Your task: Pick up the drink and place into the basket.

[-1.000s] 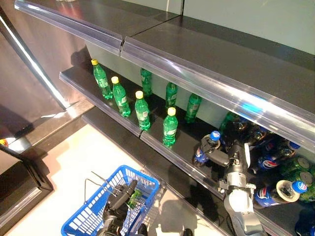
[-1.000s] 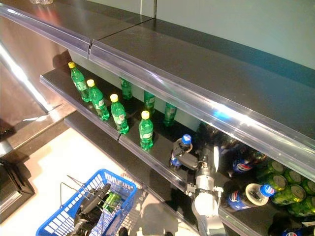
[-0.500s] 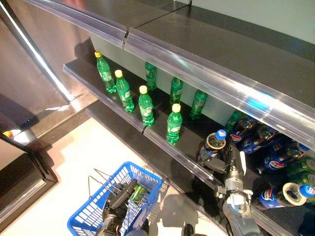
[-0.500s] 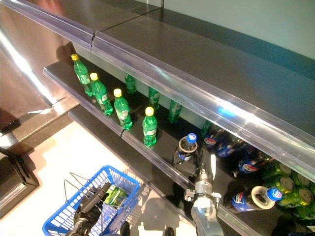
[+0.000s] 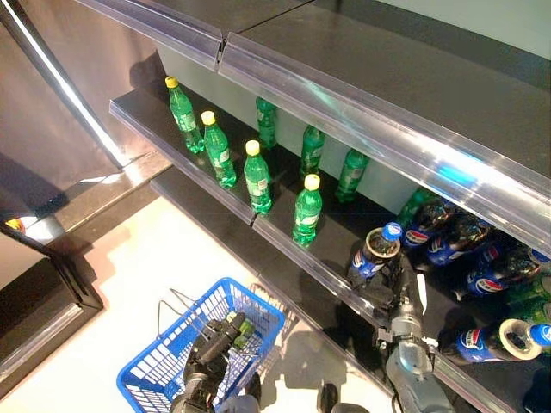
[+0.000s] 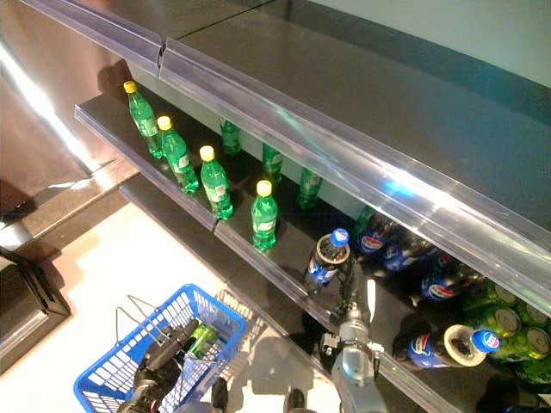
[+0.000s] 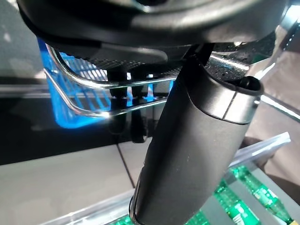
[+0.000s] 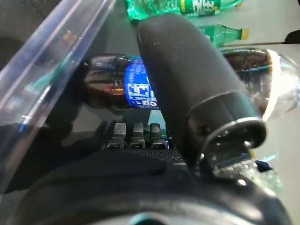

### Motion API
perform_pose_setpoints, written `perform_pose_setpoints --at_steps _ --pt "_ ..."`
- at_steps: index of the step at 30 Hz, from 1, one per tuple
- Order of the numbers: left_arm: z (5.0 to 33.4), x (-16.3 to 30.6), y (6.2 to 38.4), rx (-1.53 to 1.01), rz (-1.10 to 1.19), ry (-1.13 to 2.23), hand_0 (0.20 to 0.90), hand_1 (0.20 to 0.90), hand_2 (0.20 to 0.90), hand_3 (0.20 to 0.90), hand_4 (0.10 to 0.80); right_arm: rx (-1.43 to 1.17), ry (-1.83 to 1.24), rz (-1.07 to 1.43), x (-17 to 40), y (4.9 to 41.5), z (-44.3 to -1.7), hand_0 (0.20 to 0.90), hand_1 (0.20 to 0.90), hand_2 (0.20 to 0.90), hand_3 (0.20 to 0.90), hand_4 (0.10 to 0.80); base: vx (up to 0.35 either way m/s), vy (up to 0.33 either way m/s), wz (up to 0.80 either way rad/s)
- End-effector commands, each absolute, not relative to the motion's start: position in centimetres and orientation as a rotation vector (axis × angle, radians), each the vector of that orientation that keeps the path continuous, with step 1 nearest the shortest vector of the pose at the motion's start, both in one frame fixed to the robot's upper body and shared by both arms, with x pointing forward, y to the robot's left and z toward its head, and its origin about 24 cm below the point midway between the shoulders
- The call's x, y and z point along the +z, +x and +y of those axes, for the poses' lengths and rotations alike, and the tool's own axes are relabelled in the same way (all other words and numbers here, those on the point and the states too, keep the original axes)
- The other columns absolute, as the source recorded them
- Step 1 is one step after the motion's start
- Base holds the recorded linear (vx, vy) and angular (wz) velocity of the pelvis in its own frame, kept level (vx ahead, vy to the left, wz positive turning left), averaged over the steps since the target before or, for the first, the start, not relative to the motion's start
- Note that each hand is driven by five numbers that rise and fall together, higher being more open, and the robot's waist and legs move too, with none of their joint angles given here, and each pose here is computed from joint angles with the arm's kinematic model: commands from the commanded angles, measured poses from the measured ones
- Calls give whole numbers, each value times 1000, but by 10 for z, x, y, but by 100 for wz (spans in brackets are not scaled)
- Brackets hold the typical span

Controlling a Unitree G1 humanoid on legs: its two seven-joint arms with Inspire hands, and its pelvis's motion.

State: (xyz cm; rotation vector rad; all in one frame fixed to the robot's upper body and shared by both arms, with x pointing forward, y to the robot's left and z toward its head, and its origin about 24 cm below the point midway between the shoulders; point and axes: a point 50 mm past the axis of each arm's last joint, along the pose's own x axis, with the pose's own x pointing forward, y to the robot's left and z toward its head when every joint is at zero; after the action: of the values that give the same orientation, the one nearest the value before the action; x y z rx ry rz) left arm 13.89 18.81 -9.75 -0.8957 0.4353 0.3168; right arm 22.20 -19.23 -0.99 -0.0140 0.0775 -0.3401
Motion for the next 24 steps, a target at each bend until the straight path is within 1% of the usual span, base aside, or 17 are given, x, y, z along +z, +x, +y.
perform_pose_setpoints --at_steps 1,12,24 --pt "194 -33 186 30 77 -783 300 300 300 200 100 -386 51 -161 30 241 -196 900 900 900 900 800 50 -9 2" --pt "191 -42 177 11 134 -776 300 300 300 200 100 -429 82 -188 36 248 -199 900 900 900 900 800 64 -9 6" --pt "189 -51 167 4 202 -760 300 300 300 200 100 -479 177 -134 27 251 -206 900 900 900 900 800 78 -2 7"
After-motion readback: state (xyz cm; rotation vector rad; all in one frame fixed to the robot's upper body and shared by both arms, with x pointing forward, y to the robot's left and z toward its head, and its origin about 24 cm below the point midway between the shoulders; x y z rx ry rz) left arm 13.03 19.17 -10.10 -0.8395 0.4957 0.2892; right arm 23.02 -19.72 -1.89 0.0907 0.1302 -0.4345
